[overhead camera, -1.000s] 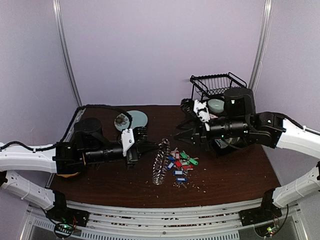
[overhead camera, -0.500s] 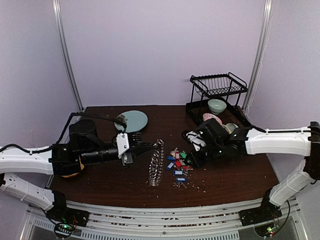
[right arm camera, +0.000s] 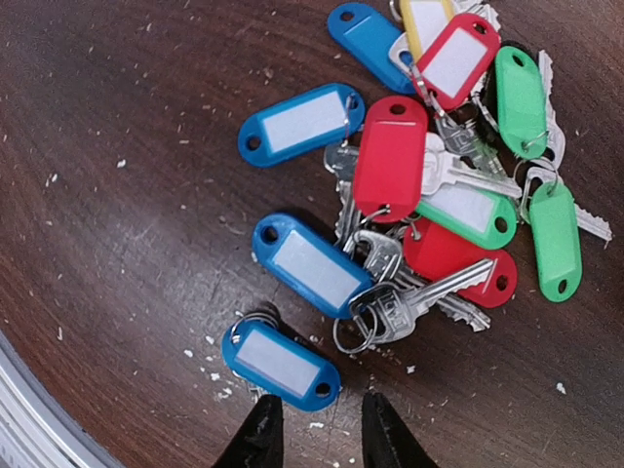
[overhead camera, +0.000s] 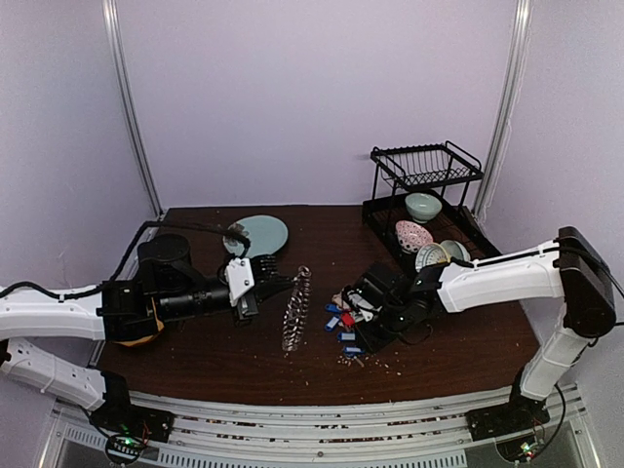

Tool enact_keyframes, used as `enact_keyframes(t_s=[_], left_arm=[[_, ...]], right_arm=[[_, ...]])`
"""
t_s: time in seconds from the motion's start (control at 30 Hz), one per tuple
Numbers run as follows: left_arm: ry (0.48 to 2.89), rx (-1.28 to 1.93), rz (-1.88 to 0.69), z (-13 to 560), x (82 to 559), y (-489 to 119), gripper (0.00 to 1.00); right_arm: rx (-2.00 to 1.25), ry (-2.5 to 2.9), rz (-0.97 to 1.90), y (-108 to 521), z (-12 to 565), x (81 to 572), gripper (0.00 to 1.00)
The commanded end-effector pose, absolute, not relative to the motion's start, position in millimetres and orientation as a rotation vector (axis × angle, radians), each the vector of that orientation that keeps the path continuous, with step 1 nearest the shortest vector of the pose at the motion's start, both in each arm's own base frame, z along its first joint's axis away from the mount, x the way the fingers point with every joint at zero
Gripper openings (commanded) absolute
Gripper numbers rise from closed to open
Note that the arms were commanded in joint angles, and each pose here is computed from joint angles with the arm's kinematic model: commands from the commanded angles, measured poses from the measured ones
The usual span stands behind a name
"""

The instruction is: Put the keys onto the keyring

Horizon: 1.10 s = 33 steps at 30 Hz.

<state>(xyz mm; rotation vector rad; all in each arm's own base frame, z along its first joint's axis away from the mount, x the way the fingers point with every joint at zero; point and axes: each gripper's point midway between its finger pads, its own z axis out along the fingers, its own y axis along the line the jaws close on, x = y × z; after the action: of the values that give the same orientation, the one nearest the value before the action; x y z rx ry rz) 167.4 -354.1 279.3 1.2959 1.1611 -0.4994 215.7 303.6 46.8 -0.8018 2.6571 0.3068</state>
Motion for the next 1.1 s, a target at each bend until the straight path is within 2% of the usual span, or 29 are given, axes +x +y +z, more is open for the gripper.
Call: enact_keyframes(t_s=[0.0, 0.27, 0.4, 0.63, 0.73, 0.8, 0.9, 1.07], left_arm=[[1.121, 1.233, -0.498, 297.9, 170.2, -350.3, 0.0], [1.114, 1.233, -0.488, 298.1, 170.5, -348.7, 0.0], [1.113, 1.24, -0.492, 297.1, 169.8, -349.7, 0.0], [1.11, 1.243, -0.491, 296.9, 169.5, -349.3, 0.0], [1.104, 1.251, -0.498, 296.9, 167.7, -349.7, 0.0], [1.098, 1.25, -0.502, 298.4, 166.7, -349.4, 0.0], [1.097, 1.252, -0.501, 298.2, 166.6, -349.4, 0.0], [1.096, 1.252, -0.499, 298.6, 166.6, -349.1, 0.0]], right_arm=[[-0.699, 2.658, 0.397, 310.9, 49.9, 220.7, 0.3], [-0.895, 2.631, 0.322, 323.7, 41.1, 226.2, 0.32], [-0.755, 2.662, 0.25, 308.5, 41.5, 245.3, 0.27], [-0.613, 2.731, 0.332, 306.9, 28.7, 237.5, 0.33], [-0.582, 2.737, 0.332, 305.6, 24.2, 238.0, 0.32], [-0.591, 2.745, 0.313, 304.6, 21.5, 238.0, 0.27], [-0.605, 2.75, 0.313, 306.6, 20.8, 237.7, 0.13], [-0.586, 2.725, 0.282, 302.7, 26.1, 244.1, 0.02]])
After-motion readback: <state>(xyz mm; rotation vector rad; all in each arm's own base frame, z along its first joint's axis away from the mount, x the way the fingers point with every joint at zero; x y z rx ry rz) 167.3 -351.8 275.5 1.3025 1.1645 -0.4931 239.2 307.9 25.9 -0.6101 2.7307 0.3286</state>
